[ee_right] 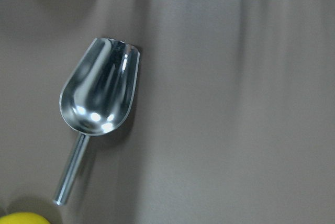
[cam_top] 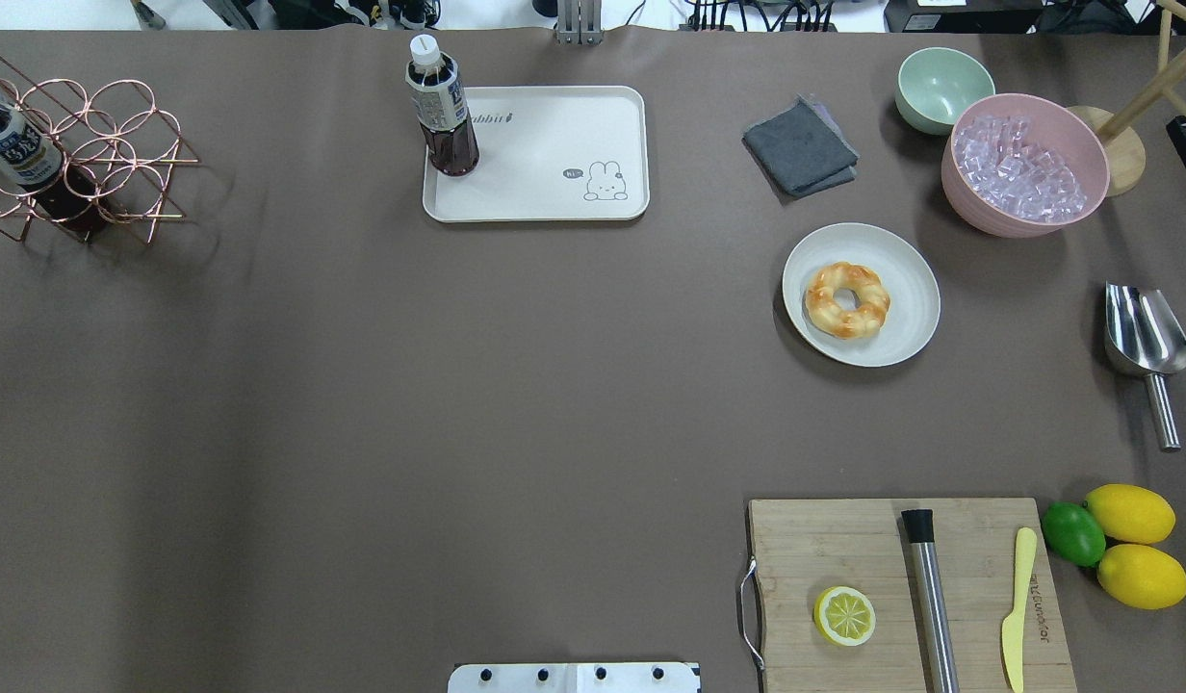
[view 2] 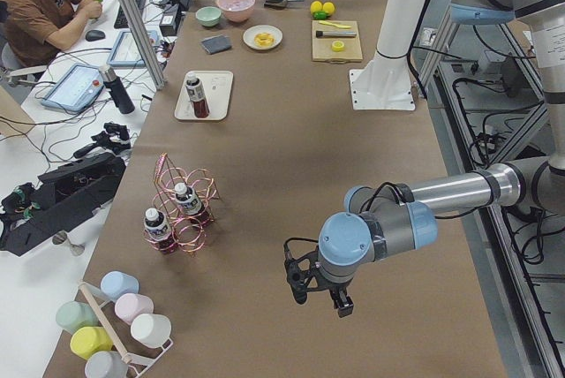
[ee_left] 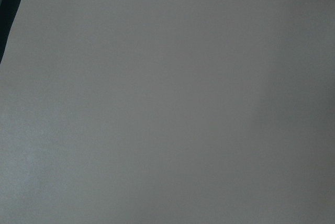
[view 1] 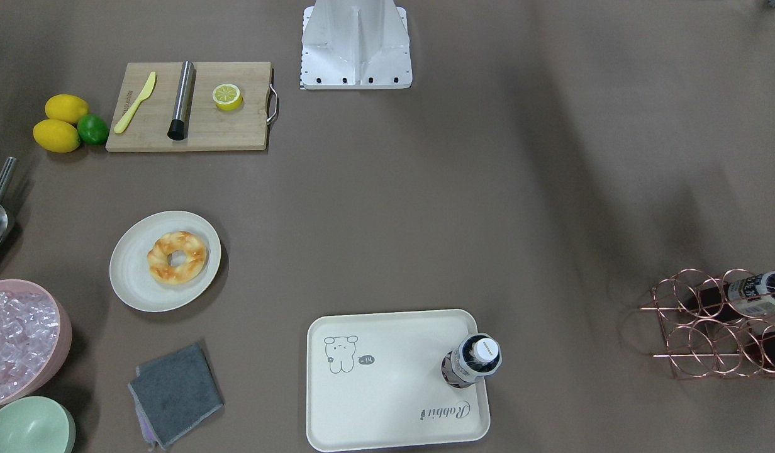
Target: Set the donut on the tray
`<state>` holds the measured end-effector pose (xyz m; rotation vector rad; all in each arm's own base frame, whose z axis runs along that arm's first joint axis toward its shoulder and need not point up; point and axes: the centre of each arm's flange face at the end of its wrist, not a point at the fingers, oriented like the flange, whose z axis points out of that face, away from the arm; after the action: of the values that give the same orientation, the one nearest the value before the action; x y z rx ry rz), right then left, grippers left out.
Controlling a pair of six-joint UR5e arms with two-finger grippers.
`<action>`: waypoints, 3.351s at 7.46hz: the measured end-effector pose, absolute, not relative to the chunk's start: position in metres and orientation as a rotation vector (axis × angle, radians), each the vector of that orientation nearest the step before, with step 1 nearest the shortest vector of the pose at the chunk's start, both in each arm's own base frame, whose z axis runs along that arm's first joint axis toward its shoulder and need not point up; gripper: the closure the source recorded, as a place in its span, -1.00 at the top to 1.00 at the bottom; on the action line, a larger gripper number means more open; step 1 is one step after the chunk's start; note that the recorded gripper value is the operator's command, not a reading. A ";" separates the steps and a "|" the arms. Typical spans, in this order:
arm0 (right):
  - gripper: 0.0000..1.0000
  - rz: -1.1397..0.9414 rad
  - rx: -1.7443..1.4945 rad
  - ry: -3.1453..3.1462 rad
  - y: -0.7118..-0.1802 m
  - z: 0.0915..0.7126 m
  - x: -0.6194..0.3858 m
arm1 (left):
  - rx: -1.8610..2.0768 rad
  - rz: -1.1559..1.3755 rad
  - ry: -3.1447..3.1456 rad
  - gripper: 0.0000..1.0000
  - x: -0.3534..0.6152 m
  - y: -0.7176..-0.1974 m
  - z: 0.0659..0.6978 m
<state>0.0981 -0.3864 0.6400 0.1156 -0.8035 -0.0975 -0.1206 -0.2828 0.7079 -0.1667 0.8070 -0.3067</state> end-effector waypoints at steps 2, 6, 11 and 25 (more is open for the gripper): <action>0.97 -0.080 0.100 -0.831 -0.435 0.603 0.037 | -0.178 -0.305 0.808 0.96 -0.119 -0.281 0.712; 0.95 0.022 0.042 -0.908 -0.517 0.515 -0.122 | -0.192 -0.300 0.808 0.96 -0.115 -0.280 0.717; 0.48 0.145 0.031 -0.893 -0.525 0.506 -0.293 | -0.184 -0.293 0.808 0.96 -0.115 -0.284 0.714; -1.00 0.499 -0.056 -1.021 -0.602 0.293 -0.461 | -0.181 -0.292 0.809 0.96 -0.114 -0.282 0.713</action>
<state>-0.4608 -0.6021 0.2929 -0.0563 -1.0210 0.4987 -0.1144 -0.2824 0.7128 -0.1809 0.8086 -0.2915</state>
